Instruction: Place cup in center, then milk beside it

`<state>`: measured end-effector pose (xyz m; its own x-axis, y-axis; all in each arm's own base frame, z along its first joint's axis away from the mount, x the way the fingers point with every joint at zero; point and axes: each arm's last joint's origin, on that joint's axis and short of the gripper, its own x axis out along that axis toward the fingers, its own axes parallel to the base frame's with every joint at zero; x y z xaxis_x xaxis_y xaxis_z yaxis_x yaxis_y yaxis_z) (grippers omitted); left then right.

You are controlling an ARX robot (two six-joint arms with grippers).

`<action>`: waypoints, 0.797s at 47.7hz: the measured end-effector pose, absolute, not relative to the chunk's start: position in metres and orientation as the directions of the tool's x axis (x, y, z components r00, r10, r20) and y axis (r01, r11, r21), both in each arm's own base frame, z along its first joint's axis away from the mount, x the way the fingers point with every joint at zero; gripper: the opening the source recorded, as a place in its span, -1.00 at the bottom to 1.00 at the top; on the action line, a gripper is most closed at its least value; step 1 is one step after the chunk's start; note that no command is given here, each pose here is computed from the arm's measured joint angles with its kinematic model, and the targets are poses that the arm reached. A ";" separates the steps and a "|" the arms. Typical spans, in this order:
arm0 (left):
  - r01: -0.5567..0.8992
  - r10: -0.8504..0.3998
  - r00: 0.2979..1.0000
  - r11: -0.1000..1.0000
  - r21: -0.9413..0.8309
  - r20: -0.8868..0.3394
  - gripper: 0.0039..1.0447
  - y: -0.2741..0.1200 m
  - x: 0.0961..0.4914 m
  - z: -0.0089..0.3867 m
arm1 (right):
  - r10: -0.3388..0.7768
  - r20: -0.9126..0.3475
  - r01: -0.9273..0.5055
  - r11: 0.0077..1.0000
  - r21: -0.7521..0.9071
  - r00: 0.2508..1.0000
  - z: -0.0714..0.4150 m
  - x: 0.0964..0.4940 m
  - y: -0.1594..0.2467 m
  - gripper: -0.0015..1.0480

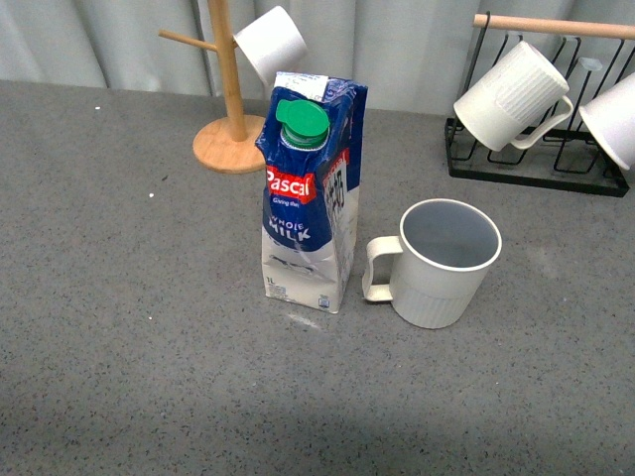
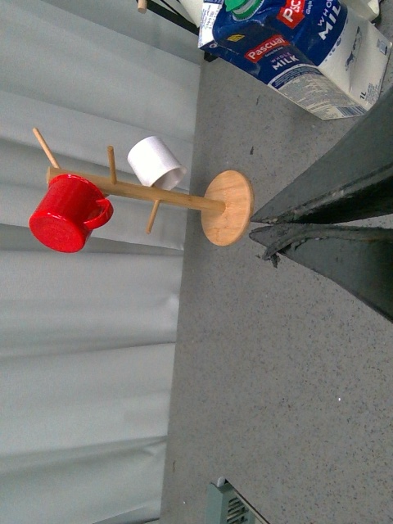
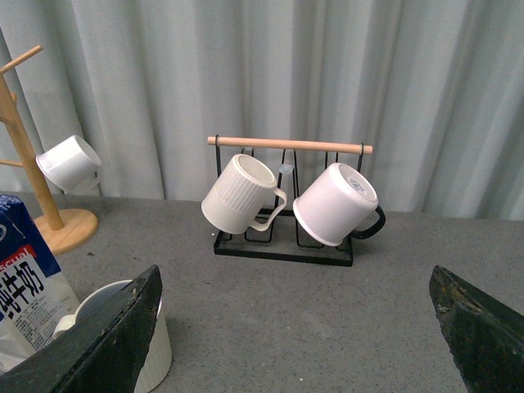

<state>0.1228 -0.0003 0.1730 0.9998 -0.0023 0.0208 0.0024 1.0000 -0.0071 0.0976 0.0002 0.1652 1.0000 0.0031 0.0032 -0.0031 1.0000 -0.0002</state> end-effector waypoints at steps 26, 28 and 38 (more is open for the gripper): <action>0.002 -0.002 1.000 1.000 -0.007 0.023 -0.93 0.000 0.110 0.173 | 0.003 0.003 -0.003 1.000 0.000 1.000 0.165 0.098 0.000 0.83; 0.002 -0.002 1.000 1.000 -0.007 0.023 -0.93 0.000 0.109 0.173 | 0.003 0.003 -0.003 1.000 0.000 1.000 0.165 0.098 0.000 0.83; 0.003 -0.003 1.000 1.000 -0.007 0.009 -0.93 0.000 0.098 0.169 | 0.002 0.003 -0.002 1.000 0.000 1.000 0.165 0.098 0.000 0.83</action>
